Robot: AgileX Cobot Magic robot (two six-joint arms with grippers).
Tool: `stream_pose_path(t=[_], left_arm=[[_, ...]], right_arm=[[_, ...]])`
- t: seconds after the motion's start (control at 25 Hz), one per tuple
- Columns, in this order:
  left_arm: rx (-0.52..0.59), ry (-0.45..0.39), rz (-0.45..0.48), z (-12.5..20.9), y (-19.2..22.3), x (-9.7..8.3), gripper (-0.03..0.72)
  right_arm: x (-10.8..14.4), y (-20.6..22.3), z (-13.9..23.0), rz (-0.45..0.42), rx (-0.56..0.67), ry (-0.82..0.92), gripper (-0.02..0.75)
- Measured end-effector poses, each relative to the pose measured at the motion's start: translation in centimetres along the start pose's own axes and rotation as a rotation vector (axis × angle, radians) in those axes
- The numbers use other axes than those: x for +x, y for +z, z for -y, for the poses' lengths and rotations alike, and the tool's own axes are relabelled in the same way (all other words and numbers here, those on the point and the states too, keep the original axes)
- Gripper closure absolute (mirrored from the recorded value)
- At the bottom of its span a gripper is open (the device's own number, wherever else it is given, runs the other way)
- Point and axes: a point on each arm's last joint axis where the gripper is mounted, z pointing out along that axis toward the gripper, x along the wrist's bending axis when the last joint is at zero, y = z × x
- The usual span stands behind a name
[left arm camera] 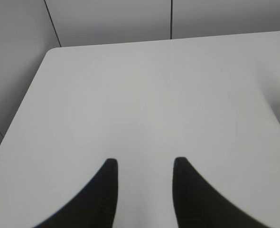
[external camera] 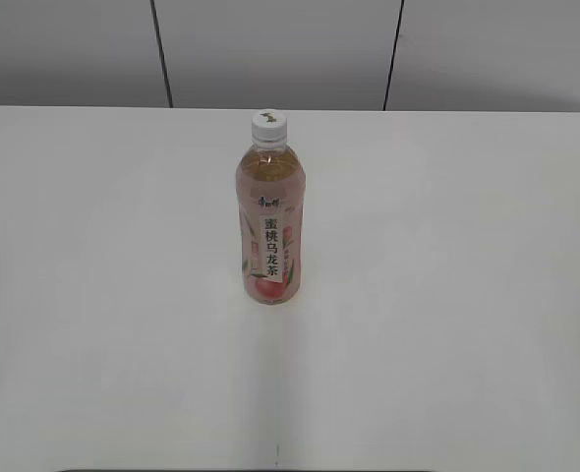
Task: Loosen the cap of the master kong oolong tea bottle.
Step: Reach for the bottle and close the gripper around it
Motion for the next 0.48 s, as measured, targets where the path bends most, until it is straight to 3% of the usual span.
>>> stream_pose_path(t=[0.48], left_arm=[[0.000, 0.000, 0.000, 0.00, 0.00, 0.00, 0.446]], right_arm=[[0.00, 0.00, 0.00, 0.000, 0.000, 0.000, 0.419]])
